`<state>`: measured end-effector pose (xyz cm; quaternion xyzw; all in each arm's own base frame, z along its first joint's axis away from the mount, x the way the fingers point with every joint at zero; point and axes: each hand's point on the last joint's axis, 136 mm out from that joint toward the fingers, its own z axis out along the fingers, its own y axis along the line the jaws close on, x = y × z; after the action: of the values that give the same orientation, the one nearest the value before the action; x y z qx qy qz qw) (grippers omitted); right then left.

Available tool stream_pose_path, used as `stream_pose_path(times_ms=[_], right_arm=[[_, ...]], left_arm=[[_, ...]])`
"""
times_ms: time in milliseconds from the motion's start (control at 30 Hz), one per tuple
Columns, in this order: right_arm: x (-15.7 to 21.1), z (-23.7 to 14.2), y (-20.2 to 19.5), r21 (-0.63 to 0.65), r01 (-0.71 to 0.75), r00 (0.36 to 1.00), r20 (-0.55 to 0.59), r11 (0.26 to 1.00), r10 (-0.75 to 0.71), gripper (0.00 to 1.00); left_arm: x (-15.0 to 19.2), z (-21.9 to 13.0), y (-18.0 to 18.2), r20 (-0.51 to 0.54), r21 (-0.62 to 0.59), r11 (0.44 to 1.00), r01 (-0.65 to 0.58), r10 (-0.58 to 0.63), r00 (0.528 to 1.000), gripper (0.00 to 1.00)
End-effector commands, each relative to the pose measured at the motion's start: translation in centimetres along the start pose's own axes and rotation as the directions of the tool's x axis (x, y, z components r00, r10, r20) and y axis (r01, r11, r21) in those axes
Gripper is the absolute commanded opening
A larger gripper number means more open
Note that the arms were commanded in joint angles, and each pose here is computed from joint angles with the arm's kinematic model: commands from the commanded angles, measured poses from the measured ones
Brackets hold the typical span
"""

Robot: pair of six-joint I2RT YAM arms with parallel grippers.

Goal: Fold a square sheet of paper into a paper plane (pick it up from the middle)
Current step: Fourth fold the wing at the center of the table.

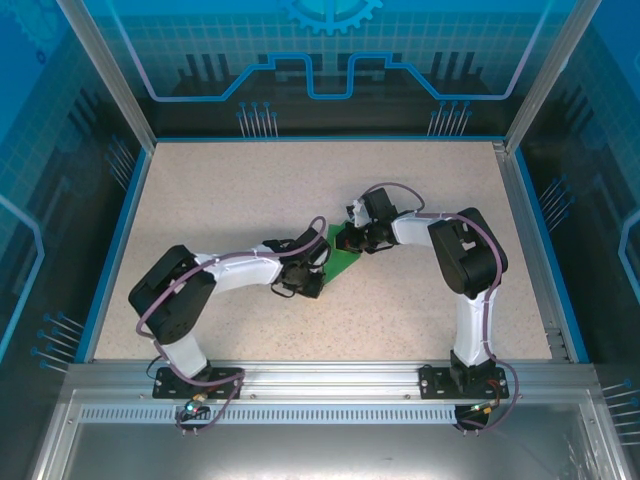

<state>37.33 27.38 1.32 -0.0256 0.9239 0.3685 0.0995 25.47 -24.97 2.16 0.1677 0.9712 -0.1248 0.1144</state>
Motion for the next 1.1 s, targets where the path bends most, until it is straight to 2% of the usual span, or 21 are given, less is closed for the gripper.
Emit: stream_pose_path(times_ms=[0,133,267,467,633,900,1067], right_arm=[[1.1,0.4,-3.2,0.087,-0.046,0.998,-0.036,0.995,0.049,0.02],[1.1,0.3,-2.9,0.077,-0.044,0.998,-0.034,0.996,0.047,0.03],[1.1,0.3,-2.6,0.065,-0.043,0.998,-0.031,0.997,0.045,0.03],[1.0,0.4,-2.4,0.054,-0.043,0.998,-0.033,0.998,0.045,0.02],[1.0,0.5,-2.5,0.053,-0.043,0.998,-0.036,0.998,0.045,0.03],[1.2,0.6,-2.8,0.055,-0.048,0.998,-0.04,0.997,0.05,0.02],[1.3,0.6,-2.7,0.055,-0.046,0.998,-0.042,0.997,0.048,0.02]], left_arm=[[-1.0,-2.1,-1.3,0.021,0.088,0.994,0.064,-0.066,0.998,0.19],[-3.1,-2.6,-1.8,0.071,0.142,0.985,0.102,-0.113,0.991,0.26],[-4.0,-1.1,-1.8,0.047,0.138,0.983,0.119,-0.126,0.991,0.32],[-4.1,0.2,-1.8,0.033,0.151,0.98,0.127,-0.133,0.991,0.34],[-3.8,1.2,-1.6,0.005,0.14,0.982,0.13,-0.132,0.991,0.33],[-3.9,1.5,-1.1,0.005,0.115,0.986,0.122,-0.124,0.992,0.22],[-3.8,1.5,-0.8,0.002,0.112,0.985,0.129,-0.13,0.991,0.2]])
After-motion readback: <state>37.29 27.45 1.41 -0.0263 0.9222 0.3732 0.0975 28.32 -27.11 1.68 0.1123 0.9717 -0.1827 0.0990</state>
